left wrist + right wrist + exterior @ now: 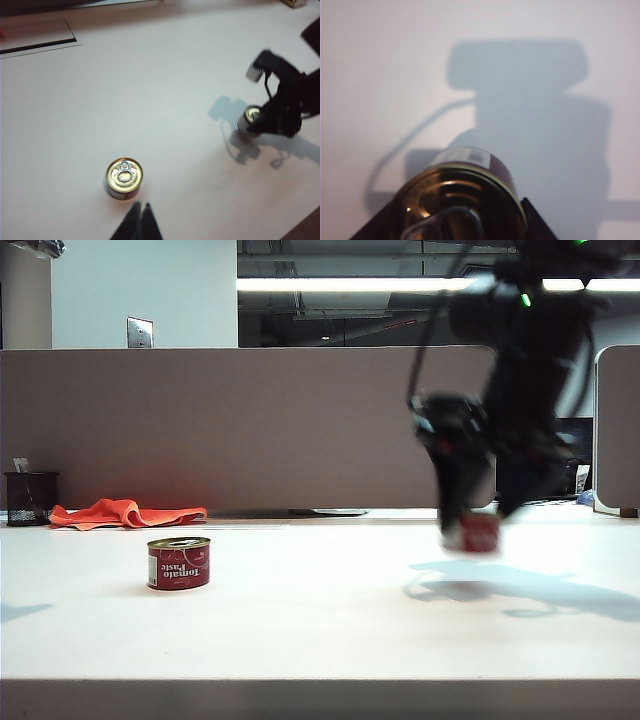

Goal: Stack a can of tomatoes on the right onto the can of tomatoes on the left.

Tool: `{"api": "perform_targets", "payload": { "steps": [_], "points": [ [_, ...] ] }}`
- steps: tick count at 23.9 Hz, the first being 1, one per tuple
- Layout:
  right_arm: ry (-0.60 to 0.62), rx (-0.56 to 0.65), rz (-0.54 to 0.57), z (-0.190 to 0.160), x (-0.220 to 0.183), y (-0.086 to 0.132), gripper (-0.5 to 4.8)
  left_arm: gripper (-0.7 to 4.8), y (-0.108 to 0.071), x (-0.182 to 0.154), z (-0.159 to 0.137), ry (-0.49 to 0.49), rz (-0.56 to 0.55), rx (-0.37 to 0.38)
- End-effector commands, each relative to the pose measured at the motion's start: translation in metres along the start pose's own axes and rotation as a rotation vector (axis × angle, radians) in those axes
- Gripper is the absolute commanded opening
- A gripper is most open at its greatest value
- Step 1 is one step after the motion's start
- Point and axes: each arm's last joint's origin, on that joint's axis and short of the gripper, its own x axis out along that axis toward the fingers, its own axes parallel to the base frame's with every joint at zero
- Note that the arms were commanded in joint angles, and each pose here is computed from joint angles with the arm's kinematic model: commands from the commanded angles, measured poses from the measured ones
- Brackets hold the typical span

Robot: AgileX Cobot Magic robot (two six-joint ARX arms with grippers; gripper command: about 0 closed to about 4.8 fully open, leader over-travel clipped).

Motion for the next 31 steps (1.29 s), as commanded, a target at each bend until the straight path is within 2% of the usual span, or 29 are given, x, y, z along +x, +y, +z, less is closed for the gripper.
{"api": "perform_targets", "payload": {
  "steps": [1, 4, 6, 8, 12, 18, 22, 24, 31],
  "points": [
    [-0.203, -0.045, 0.05, 0.043, -0.04, 0.024, 2.61, -0.05, -0.001, -0.002, 0.003, -0.017, -0.003, 0.003],
    [-0.349, -0.12, 0.105, 0.078, -0.071, 0.064, 2.61, -0.05, -0.001, -0.002, 0.003, -0.017, -0.003, 0.003],
    [-0.393, -0.176, 0.144, 0.097, -0.076, 0.093, 2.61, -0.05, -0.001, -0.002, 0.003, -0.017, -0.003, 0.003],
    [-0.396, -0.219, 0.163, 0.106, -0.072, 0.114, 2.61, -0.05, -0.001, -0.002, 0.003, -0.016, -0.004, 0.003],
    [-0.34, -0.412, 0.15, 0.117, -0.04, 0.174, 2.61, -0.05, -0.001, -0.002, 0.003, -0.017, -0.004, 0.003],
    [-0.244, -0.462, 0.139, 0.107, 0.003, 0.198, 2.61, -0.05, -0.001, -0.002, 0.002, -0.006, -0.005, -0.001],
    [-0.192, -0.474, 0.145, 0.101, 0.025, 0.203, 2.61, -0.05, -0.001, -0.003, -0.002, 0.025, -0.005, 0.0],
    [-0.187, -0.477, 0.147, 0.1, 0.027, 0.205, 2.6, -0.05, -0.001, -0.003, -0.001, 0.022, 0.005, 0.042],
    [-0.182, -0.482, 0.144, 0.099, 0.029, 0.207, 2.65, -0.05, -0.001, -0.003, -0.001, 0.021, 0.005, 0.044]
  ]
}}
